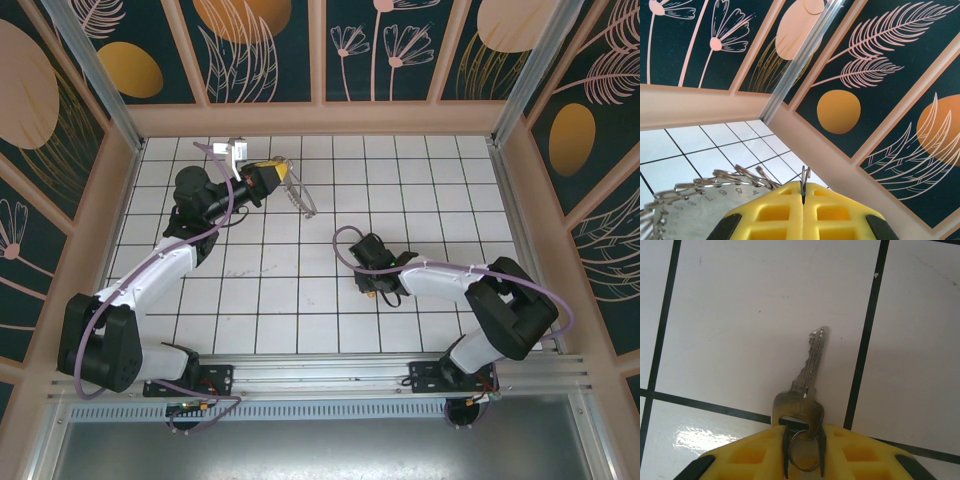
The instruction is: Put the keys on the keyring
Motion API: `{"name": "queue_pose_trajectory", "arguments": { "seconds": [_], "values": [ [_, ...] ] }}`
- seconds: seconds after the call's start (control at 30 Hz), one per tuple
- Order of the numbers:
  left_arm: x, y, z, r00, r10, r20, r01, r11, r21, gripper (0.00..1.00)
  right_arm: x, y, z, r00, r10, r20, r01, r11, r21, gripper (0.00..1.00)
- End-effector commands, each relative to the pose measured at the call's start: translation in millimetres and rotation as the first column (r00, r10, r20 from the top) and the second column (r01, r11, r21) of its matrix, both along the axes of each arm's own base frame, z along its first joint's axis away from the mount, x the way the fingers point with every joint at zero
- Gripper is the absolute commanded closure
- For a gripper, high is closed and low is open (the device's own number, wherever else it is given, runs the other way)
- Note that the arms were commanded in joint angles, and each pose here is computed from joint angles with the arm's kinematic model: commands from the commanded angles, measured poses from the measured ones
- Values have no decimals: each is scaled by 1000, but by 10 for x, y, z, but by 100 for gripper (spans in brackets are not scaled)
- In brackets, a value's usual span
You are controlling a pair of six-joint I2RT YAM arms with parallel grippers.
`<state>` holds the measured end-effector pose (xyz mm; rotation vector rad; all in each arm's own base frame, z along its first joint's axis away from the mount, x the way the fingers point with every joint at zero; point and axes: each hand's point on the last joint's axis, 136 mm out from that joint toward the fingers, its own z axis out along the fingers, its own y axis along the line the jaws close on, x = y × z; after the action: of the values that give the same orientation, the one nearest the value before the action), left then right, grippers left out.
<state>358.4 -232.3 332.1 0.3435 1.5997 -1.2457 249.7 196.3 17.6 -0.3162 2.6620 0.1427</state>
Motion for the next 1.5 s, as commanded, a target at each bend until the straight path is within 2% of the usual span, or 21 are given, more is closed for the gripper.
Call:
{"name": "queue_pose_trajectory", "arguments": {
  "seconds": [0.0,0.17,1.13,1.27,1.47],
  "values": [
    [-120,-8,305,995,-25,98,29,999,-34,100,-1,-24,39,1000,2,1,-2,999,-33,77],
    [-126,-5,309,995,-25,100,29,999,-35,100,-13,-28,53,1000,1,-3,-1,1000,-31,80],
    [-129,-13,298,995,-31,97,35,999,-39,100,-54,-70,86,1000,-15,1,15,1000,-18,79],
    [-121,-12,295,995,-30,97,34,999,-39,100,-65,-82,63,1000,-15,-2,15,1000,-21,83],
    [-120,-15,296,995,-32,96,36,998,-42,100,-62,-96,63,1000,-19,1,19,999,-27,97]
  ]
}}
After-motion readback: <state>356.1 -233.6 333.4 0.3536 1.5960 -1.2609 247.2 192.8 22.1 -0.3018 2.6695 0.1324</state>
